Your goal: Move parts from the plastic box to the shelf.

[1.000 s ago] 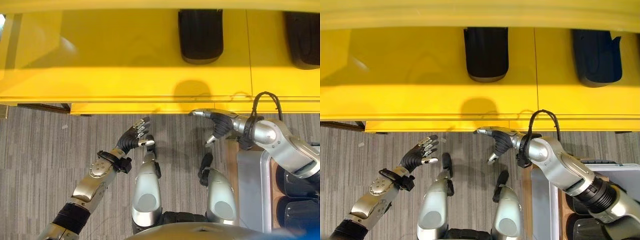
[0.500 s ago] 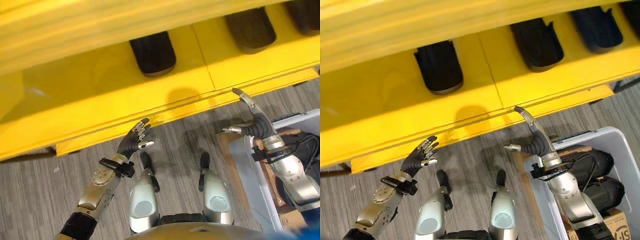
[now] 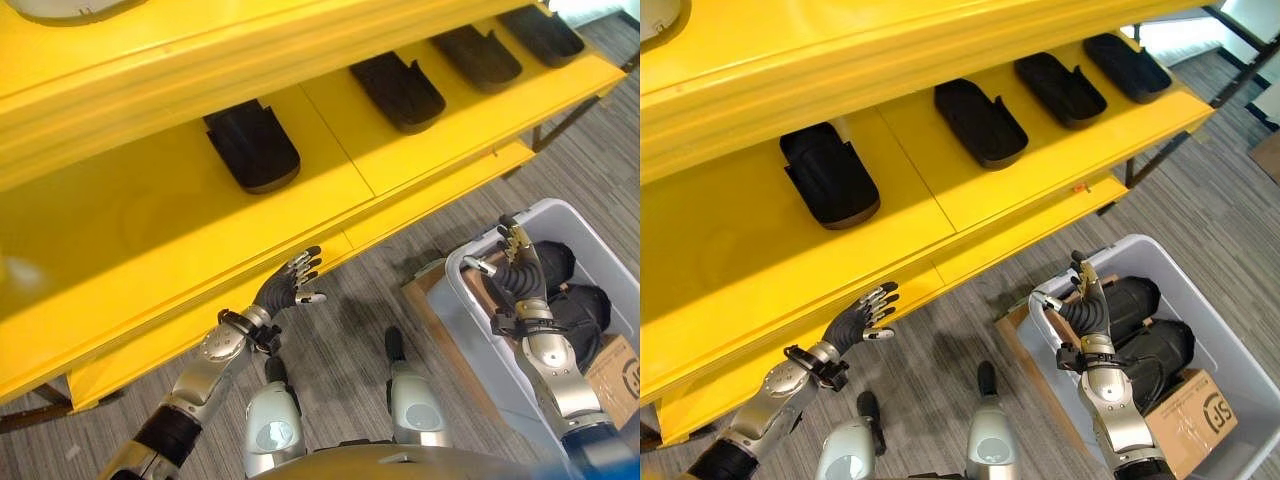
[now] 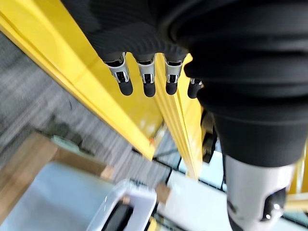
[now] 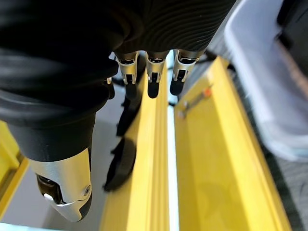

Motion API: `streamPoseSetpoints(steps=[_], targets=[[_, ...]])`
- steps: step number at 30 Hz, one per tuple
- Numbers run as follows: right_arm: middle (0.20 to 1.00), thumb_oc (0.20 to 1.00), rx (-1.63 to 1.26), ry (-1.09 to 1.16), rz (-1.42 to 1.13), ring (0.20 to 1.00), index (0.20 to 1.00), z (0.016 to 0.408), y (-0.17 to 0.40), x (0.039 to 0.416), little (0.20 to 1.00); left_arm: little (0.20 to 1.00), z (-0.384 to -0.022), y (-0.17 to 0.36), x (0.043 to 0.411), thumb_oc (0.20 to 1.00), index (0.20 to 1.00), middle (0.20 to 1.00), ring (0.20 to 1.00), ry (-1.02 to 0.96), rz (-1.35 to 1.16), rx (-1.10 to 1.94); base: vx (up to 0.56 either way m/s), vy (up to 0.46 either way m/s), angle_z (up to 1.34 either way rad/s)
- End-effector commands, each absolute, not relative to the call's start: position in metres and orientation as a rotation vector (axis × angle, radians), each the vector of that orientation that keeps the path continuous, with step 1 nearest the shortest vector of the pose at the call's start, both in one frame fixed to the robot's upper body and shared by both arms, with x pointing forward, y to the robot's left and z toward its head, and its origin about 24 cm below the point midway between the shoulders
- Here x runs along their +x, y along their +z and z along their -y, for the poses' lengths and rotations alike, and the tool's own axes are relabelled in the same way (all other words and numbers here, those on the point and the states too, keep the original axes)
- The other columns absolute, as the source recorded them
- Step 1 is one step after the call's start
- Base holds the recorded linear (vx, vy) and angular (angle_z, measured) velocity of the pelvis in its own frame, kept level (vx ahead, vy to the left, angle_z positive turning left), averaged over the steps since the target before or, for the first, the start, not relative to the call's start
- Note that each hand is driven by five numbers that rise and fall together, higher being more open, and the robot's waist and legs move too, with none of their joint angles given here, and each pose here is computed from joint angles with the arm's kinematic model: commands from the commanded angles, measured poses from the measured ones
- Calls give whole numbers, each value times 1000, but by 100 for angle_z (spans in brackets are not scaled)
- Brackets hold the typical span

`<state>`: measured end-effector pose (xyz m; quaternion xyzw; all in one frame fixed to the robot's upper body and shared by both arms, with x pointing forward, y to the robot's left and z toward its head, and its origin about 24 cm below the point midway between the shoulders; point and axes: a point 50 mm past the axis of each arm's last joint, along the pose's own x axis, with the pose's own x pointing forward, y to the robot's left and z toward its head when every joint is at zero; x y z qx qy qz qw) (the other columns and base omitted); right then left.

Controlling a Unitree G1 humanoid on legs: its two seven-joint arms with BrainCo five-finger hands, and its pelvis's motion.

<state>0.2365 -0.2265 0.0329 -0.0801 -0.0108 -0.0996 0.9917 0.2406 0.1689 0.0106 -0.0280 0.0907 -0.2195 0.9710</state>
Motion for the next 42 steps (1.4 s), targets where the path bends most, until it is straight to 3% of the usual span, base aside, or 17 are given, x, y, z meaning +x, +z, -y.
streamPoseSetpoints(steps=[1,8,16,27,35,42], targets=[[1000,1000,-148,-208,111,1000,1000,230,53,248,1000,1000,-168,18,241,1000,1000,1000,1000,-386,-142,-66,-240,57,-132],[1000,1000,-208,-186,130,1000,1000,221,60,249,1000,1000,-172,2,231,1000,1000,1000,1000,-322,-185,-131,-221,63,-108],[1000,1000,-247,-177,112,1000,1000,220,71,262,1000,1000,-188,-1,223,1000,1000,1000,1000,-216,-161,-233,-65,-398,-66],[1000,1000,-377,-314,120,1000,1000,247,81,266,1000,1000,-166,-2,226,1000,1000,1000,1000,-294,-143,-269,-8,-201,-27],[1000,1000,-358,-72,96,1000,1000,213,80,290,1000,1000,-168,22,239,1000,1000,1000,1000,-196,-3,-269,98,-287,-92],[1000,1000,-316,24,35,1000,1000,183,64,288,1000,1000,-161,19,238,1000,1000,1000,1000,-250,-32,-239,201,-32,-76]])
